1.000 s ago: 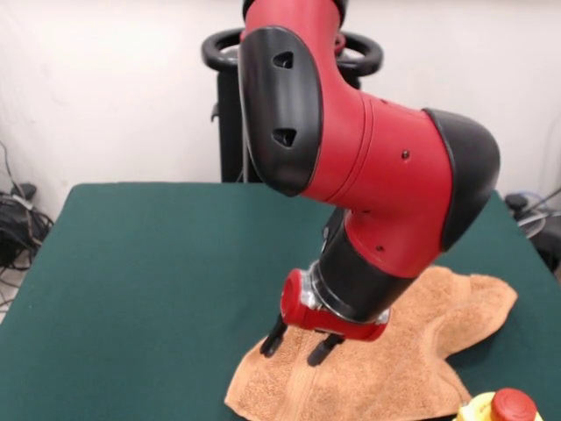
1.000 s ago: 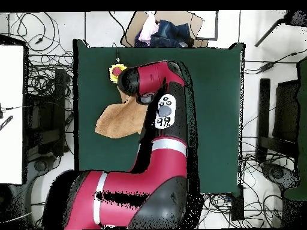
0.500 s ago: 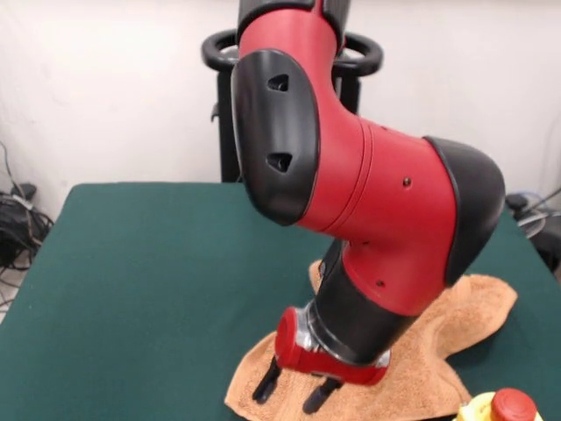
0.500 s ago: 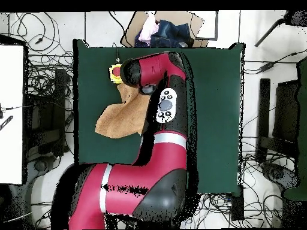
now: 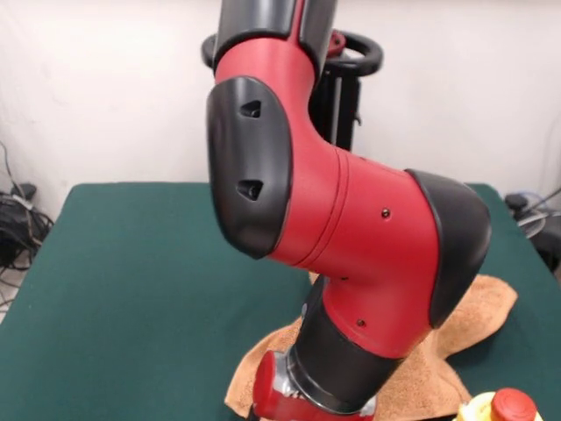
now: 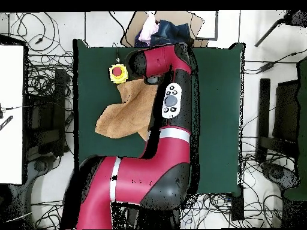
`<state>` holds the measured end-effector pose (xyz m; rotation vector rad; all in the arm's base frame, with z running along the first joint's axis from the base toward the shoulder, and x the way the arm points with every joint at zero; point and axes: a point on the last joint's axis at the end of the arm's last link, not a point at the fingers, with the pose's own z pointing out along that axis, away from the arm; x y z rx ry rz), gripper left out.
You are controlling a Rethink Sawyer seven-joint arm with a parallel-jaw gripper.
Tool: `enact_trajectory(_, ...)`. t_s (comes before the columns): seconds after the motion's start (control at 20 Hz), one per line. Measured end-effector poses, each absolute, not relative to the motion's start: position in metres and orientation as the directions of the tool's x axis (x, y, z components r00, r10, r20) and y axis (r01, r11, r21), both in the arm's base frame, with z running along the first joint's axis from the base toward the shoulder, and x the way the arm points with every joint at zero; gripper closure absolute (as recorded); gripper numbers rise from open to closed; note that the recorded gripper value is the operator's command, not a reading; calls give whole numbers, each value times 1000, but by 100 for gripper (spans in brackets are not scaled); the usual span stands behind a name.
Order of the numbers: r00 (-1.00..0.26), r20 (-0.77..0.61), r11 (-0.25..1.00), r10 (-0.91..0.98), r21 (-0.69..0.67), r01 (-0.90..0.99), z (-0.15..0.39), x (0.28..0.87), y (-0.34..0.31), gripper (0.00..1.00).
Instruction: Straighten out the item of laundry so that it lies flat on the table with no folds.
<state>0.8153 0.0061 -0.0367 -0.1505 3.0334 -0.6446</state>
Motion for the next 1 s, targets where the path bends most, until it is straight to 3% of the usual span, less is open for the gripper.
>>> enact_trajectory(1.0, -995, -41, 907, -90, -417, -65, 32, 814, -4, 0)
